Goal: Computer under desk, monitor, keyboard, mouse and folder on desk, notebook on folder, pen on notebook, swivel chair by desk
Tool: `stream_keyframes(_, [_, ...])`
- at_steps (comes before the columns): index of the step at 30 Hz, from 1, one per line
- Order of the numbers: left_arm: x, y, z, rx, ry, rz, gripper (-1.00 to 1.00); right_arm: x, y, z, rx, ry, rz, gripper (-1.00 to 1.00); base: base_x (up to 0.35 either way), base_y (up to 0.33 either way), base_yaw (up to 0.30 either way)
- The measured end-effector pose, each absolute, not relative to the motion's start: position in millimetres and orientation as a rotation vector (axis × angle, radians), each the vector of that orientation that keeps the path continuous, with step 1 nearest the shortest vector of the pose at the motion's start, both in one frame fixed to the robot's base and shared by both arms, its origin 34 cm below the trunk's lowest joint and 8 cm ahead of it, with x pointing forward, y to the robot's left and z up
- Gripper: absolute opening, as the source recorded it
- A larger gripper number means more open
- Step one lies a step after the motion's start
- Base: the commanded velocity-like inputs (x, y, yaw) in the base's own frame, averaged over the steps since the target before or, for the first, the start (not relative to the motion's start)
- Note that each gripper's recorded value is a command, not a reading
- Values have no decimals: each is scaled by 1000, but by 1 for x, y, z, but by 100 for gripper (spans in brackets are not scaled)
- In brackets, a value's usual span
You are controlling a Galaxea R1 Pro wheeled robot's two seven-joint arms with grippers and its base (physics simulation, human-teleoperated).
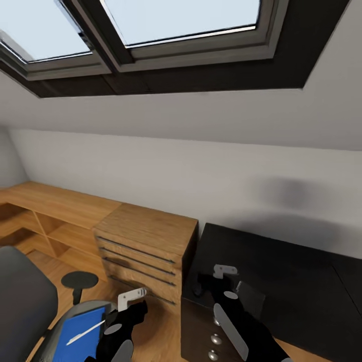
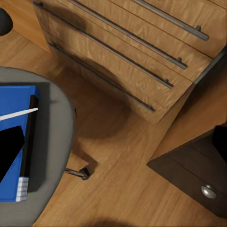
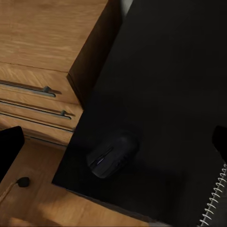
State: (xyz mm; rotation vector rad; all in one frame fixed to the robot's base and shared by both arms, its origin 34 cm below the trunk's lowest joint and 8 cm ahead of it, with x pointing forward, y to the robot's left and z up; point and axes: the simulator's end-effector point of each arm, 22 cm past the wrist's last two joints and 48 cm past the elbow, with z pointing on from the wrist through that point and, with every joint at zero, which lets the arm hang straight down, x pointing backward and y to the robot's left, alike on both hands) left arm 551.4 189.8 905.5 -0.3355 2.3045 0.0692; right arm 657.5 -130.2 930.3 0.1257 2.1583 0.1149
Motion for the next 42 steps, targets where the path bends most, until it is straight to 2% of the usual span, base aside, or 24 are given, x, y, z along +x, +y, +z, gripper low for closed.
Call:
stream_keyframes(6, [551,190,904,-335,2308,69,100,657,-130,928,126,2162,115,100,0,0,194])
stream_keyframes(18, [565,176,943,-340,2227,-6,100,646,-136,893,98,2230,46,100,0,0,9])
stream_keyframes(26, [571,168,965,-341,2183,-49,100,750,-181,927,69,2215,-180,100,0,0,0])
stream_keyframes(42, [575,162,957,-331,2187,-65,100,717,-159,879,69,2470,-136,100,0,0,0])
